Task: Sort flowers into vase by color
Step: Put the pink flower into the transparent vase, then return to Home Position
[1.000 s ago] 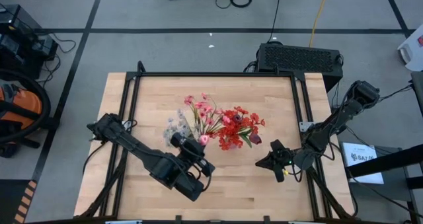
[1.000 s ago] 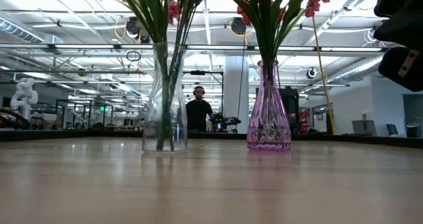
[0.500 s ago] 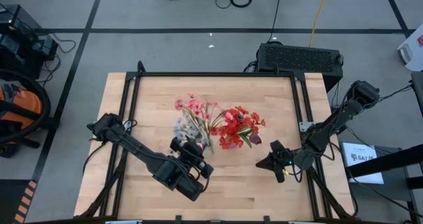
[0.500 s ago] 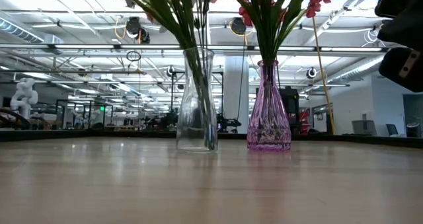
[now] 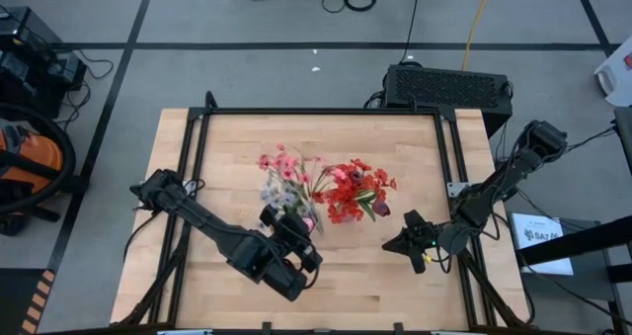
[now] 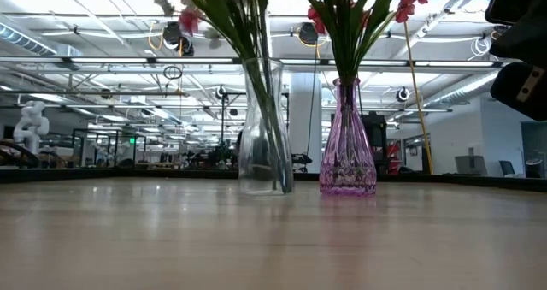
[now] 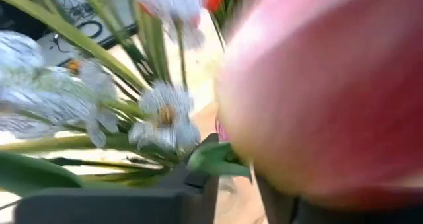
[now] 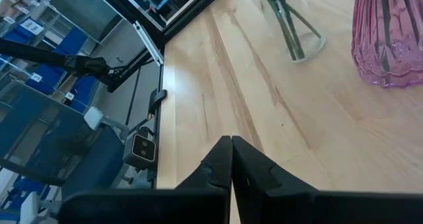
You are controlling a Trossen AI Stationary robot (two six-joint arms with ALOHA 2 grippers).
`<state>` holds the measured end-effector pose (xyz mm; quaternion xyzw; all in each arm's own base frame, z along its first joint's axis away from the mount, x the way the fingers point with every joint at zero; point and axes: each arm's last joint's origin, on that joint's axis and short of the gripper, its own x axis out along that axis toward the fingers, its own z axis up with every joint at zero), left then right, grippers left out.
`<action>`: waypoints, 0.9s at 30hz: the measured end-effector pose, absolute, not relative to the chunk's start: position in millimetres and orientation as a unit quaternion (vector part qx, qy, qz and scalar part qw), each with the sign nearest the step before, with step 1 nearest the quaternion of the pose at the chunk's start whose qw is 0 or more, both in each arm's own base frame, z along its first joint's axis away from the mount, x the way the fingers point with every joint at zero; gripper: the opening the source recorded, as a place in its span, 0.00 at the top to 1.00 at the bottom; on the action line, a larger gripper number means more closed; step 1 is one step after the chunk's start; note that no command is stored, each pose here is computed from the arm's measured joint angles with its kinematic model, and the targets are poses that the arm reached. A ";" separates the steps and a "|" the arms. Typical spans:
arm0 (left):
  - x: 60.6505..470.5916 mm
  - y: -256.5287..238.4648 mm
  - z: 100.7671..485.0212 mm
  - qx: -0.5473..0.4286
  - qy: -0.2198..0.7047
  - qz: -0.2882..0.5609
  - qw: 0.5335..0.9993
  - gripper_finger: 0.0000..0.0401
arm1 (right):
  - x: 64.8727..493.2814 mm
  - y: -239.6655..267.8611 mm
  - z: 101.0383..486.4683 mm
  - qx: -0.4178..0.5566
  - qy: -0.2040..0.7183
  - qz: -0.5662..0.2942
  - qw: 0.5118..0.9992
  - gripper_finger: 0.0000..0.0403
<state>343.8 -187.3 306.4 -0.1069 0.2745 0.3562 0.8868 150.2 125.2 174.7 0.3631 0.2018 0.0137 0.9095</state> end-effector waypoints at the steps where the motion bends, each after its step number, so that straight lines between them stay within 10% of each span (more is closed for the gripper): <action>1: 343.9 -186.9 306.2 -0.107 0.278 0.355 0.886 0.74 | 150.2 125.2 174.7 0.363 0.202 0.014 0.910 1.00; 11: 343.0 -186.9 315.1 -0.107 0.288 0.341 0.888 0.55 | 150.2 125.2 174.7 0.361 0.202 0.014 0.910 1.00; 27: 338.7 -187.3 382.4 -0.080 0.314 0.236 0.916 0.54 | 150.2 125.1 174.7 0.353 0.201 0.014 0.914 1.00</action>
